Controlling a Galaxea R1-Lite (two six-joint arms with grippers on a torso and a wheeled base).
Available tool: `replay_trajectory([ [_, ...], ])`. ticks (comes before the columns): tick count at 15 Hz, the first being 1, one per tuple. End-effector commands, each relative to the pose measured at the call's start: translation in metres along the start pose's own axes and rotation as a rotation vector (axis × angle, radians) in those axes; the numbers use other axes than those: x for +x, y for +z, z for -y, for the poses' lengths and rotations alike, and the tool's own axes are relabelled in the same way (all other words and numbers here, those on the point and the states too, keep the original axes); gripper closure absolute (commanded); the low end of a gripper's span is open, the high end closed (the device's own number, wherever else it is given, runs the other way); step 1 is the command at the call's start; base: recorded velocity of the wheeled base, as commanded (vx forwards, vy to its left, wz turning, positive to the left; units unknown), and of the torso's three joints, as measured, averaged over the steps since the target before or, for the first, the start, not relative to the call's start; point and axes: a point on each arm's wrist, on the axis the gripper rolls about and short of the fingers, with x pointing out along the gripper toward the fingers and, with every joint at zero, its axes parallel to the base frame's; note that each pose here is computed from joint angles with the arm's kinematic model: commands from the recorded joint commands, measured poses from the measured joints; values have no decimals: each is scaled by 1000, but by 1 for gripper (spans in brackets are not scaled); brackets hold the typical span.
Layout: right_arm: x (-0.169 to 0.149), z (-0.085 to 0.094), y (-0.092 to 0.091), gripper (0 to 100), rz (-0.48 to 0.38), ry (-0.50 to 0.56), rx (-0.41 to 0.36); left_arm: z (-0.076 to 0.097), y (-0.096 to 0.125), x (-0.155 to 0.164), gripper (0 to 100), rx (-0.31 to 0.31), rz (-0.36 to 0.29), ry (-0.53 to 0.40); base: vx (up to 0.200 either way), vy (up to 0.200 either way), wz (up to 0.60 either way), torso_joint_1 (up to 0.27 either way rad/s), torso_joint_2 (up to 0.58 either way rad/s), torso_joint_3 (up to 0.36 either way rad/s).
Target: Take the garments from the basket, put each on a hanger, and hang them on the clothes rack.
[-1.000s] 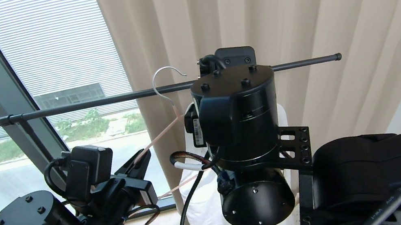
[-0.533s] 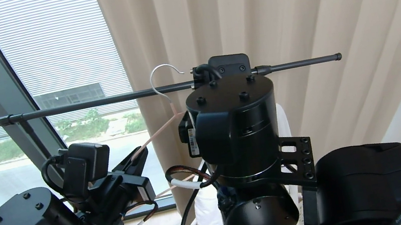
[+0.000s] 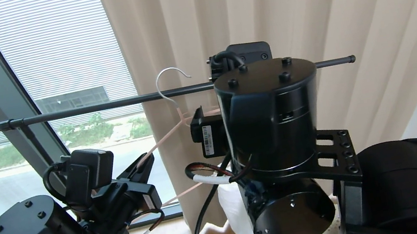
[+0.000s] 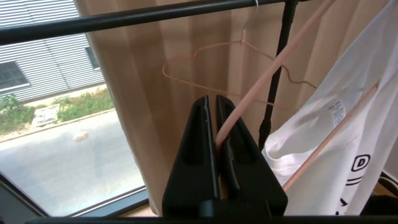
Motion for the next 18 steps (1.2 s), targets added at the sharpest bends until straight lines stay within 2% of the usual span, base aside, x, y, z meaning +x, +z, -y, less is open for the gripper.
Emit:
replay_trajectory([
  [1,4,15,10,0,9,-21,-5,0,0,0,100,0,-1,0,0,0,0,0,0,0],
  [3,2,34,10,0,-15,23,-89,0,-1,-1,100,0,-2,0,0,0,0,0,0,0],
  [5,-3,59,3,0,-44,40,-251,0,-1,-1,100,1,-5,-2,0,0,0,0,0,0],
  [6,-4,67,1,0,-55,37,-289,0,-2,-1,100,2,-7,-2,0,0,0,0,0,0],
  [7,-3,68,0,0,-57,32,-292,1,-2,0,100,2,-8,-3,0,0,0,0,0,0],
  [10,9,81,-27,0,-123,-17,-378,2,-3,-1,100,4,-12,-9,0,0,0,0,0,0],
  [12,20,82,-35,0,-138,-49,-388,2,-3,-1,100,5,-14,-9,0,0,0,0,0,0],
  [14,34,75,-47,0,-154,-71,-384,3,-3,-1,100,6,-14,-11,0,0,0,0,0,0],
  [18,37,72,-47,0,-149,-73,-370,4,-4,-1,100,9,-19,-17,0,0,0,0,0,0],
])
